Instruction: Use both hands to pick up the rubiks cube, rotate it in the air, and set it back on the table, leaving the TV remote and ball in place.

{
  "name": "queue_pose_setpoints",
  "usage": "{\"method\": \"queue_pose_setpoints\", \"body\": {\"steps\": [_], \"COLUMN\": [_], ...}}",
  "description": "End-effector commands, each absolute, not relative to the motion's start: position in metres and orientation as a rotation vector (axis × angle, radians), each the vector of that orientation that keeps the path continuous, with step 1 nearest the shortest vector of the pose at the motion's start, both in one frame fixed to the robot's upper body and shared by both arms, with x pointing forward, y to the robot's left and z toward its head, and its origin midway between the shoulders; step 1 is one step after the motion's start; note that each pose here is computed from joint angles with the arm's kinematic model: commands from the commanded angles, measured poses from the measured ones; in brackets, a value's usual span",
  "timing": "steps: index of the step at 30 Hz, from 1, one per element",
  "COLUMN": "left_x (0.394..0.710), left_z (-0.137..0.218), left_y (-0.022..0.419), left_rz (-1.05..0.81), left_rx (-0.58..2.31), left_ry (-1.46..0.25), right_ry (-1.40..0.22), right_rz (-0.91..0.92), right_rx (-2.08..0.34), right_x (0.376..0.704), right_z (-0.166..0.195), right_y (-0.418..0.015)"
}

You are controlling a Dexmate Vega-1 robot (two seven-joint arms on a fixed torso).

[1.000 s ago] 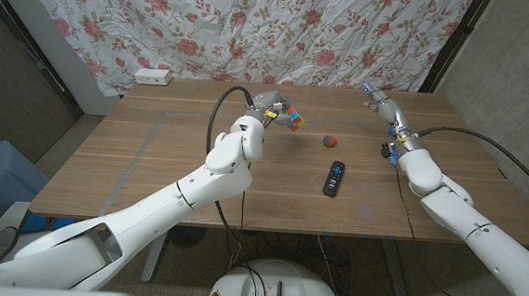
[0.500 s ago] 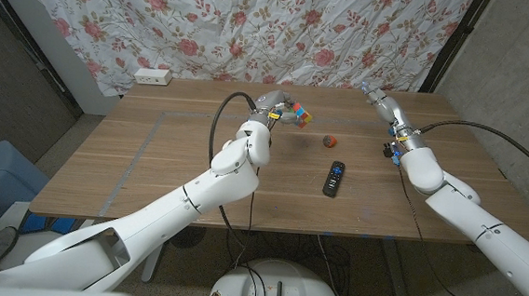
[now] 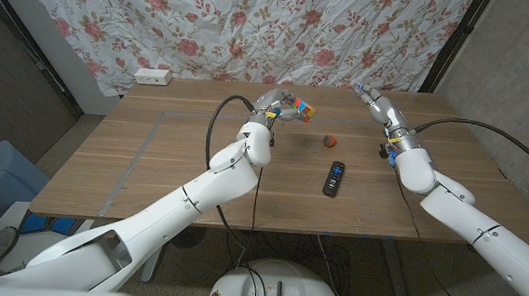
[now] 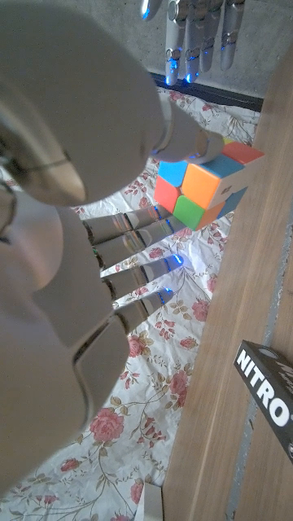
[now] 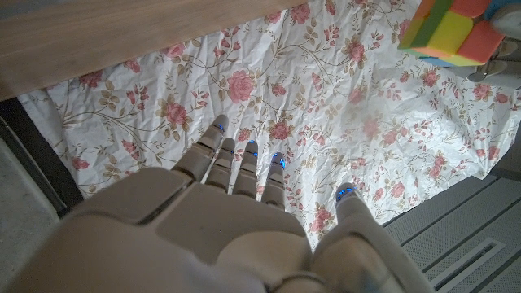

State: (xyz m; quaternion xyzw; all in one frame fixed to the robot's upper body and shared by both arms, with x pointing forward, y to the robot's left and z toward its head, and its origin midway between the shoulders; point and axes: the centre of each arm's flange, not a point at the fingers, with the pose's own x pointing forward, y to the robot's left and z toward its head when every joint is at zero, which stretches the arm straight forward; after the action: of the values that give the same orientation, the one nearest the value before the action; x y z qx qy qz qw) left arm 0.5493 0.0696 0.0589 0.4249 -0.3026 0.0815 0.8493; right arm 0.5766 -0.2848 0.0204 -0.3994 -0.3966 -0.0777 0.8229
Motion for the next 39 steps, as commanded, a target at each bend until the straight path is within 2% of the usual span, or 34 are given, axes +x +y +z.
{"method": "queue_pose_setpoints", "body": {"steps": [1,18,39], "left_x": [0.562,0.573,0.584], "left_z": [0.062,0.063,0.064], "left_y": [0.080,0.087,0.079], "left_rz": [0.145,0.092,0.004], "left_rx": [0.751,0.652,0.624], "left_ry": [-0.657,-0.658,-0.700], "right_ry": [-0.848,-0.895,-0.923], "right_rz": [-0.208,-0.292,-0.271], "right_rx": [-0.913,-0.996,-1.093], "right_x": [0.571,0.556,0.553], "right_z": [0.020,0.014,0.012], "right_y": [-0.263,-0.232,-0.211]}}
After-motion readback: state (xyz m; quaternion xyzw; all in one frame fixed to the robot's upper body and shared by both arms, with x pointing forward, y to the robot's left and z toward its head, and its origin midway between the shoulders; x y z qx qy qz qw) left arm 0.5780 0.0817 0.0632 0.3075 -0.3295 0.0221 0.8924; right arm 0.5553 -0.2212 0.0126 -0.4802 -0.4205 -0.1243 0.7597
